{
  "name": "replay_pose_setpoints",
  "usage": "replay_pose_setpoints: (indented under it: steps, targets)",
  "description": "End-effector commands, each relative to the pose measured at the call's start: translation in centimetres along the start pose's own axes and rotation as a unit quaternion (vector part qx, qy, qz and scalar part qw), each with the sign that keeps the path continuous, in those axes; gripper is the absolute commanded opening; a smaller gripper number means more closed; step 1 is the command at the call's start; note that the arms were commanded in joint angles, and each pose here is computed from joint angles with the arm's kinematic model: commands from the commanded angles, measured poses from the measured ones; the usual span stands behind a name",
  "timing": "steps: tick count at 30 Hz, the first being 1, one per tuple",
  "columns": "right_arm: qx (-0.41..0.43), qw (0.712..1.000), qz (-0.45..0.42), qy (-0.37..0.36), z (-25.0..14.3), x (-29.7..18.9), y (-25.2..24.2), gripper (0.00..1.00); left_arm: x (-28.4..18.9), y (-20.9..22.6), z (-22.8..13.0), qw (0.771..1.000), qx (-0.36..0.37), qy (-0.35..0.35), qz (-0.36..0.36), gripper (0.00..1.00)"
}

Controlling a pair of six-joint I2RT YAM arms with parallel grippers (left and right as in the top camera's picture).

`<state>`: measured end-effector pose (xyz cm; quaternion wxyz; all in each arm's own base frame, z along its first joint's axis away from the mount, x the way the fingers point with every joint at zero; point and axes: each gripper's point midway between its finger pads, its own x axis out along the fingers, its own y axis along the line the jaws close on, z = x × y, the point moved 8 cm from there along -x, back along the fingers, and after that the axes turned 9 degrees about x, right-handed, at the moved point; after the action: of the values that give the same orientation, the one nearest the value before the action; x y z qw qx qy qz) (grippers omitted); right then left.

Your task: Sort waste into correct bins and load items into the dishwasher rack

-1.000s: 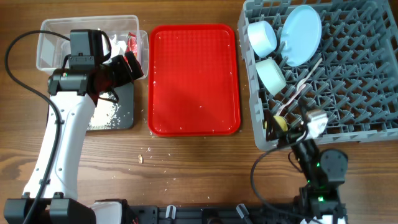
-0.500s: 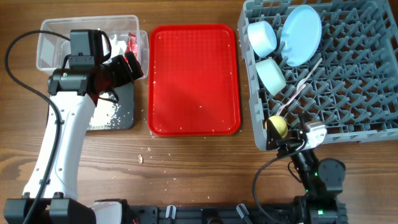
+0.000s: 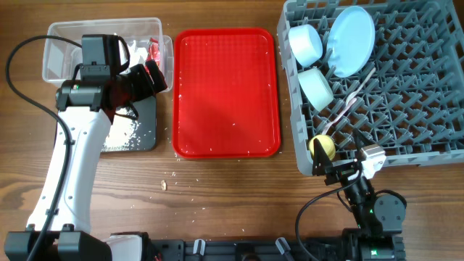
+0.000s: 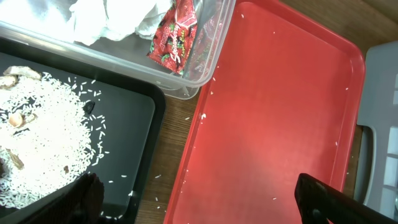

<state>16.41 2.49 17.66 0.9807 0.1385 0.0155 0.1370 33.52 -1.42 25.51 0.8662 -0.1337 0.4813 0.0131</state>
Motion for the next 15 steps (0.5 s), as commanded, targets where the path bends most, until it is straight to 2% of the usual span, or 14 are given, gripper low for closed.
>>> replay_pose_setpoints:
  steps: [1,15]
  targets:
    - [-0.009,1.000,-0.006,-0.003,0.02,0.01,-0.07,1.00,-0.13,0.16,0.27,1.000,-0.003,-0.004,0.003,1.00]
    - [-0.009,1.000,-0.006,-0.003,0.02,0.01,-0.07,1.00,-0.98,0.52,-0.24,1.000,0.001,-0.002,0.019,1.00]
